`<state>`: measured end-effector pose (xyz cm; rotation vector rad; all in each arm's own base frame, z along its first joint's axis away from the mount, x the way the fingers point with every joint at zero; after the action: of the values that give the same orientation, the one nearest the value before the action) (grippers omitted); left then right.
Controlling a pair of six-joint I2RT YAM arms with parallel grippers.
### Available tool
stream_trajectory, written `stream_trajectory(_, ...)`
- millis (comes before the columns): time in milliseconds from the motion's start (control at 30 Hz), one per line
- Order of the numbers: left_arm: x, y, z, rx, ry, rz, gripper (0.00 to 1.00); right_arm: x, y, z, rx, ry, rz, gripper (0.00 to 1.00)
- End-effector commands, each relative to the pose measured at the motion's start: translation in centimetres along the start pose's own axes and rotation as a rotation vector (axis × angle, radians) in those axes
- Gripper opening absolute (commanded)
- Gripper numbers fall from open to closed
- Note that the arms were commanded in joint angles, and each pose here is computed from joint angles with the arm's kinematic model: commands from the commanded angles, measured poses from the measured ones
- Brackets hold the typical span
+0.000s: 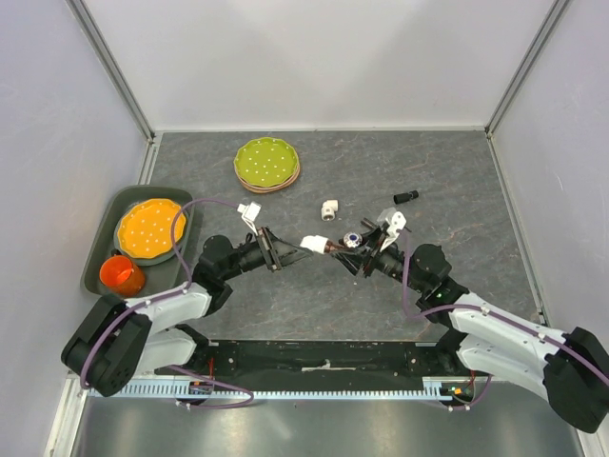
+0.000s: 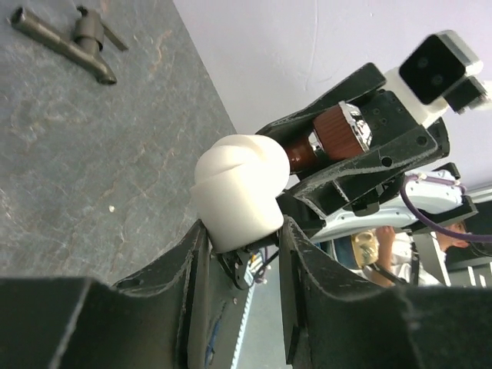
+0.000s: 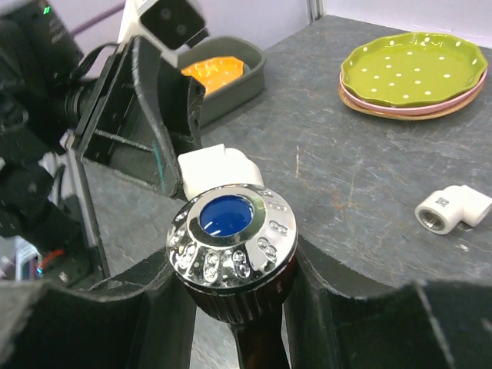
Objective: Install the water faucets
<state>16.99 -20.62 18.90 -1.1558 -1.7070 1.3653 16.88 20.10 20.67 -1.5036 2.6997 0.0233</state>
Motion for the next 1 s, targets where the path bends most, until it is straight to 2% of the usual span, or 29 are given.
stream_trajectory(0,0.3,-2.5,-0.2,-0.222,-0.025,0.127,0.02,-1.1,1.3,-2.6,-0.242,-0.133,-0.095,0.00)
stream_trajectory(67,0.3,-2.7,0.0,-0.284,-0.031,0.120,0.02,-1.5,1.7,-2.8,-0.340,-0.150,-0.125,0.00)
stream_trajectory(200,0.5,-2.9,0.3,-0.388,-0.050,0.107,0.02,-1.9,1.9,-3.2,-0.436,-0.171,-0.148,0.00)
stream_trajectory(300,0.8,-2.9,0.2,-0.424,-0.084,0.091,0.02,-2.1,1.8,-3.9,-0.403,-0.178,-0.150,0.00)
stream_trajectory(500,1.3,-3.0,0.0,-0.416,-0.123,0.063,0.02,-1.3,0.1,-3.1,-0.307,-0.117,0.052,0.00)
stream_trajectory(533,1.4,-3.0,0.0,-0.412,-0.130,0.056,0.05,-1.0,0.0,-3.1,-0.301,-0.114,0.069,0.00)
stream_trajectory(633,1.7,-2.8,-0.2,-0.376,-0.163,0.009,0.29,-0.7,-0.5,-2.9,-0.257,-0.095,0.118,0.00)
stream_trajectory(667,1.8,-2.8,-0.2,-0.370,-0.172,-0.002,0.44,-0.7,-0.6,-2.7,-0.251,-0.089,0.131,0.00)
stream_trajectory(733,2.1,-2.8,-0.4,-0.349,-0.199,-0.040,0.55,-0.4,-1.1,-2.3,-0.223,-0.070,0.178,0.00)
stream_trajectory(767,2.2,-2.8,-0.5,-0.342,-0.206,-0.058,0.64,-0.4,-1.3,-2.1,-0.216,-0.060,0.198,0.00)
stream_trajectory(867,2.9,-2.5,-0.9,-0.298,-0.260,-0.171,0.76,-0.1,-2.0,-1.3,-0.182,-0.031,0.269,0.00)
stream_trajectory(933,3.5,-3.1,-1.7,-0.297,-0.336,-0.227,0.79,0.1,-2.4,-0.5,-0.168,-0.005,0.308,0.00)
stream_trajectory(967,4.1,-2.2,-1.5,-0.274,-0.333,-0.315,0.80,0.2,-2.7,-0.3,-0.144,0.006,0.334,0.00)
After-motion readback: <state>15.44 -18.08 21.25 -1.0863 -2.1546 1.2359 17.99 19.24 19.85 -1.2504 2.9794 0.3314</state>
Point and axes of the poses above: each gripper's point midway between its finger pads, its own x axis back along the fingers, its own y axis along the line the jaws close on, z = x × y, the point moved 8 cm from there along x, back along the fingers, and after that the axes turned 14 degrees about x, right-handed, at the moved point
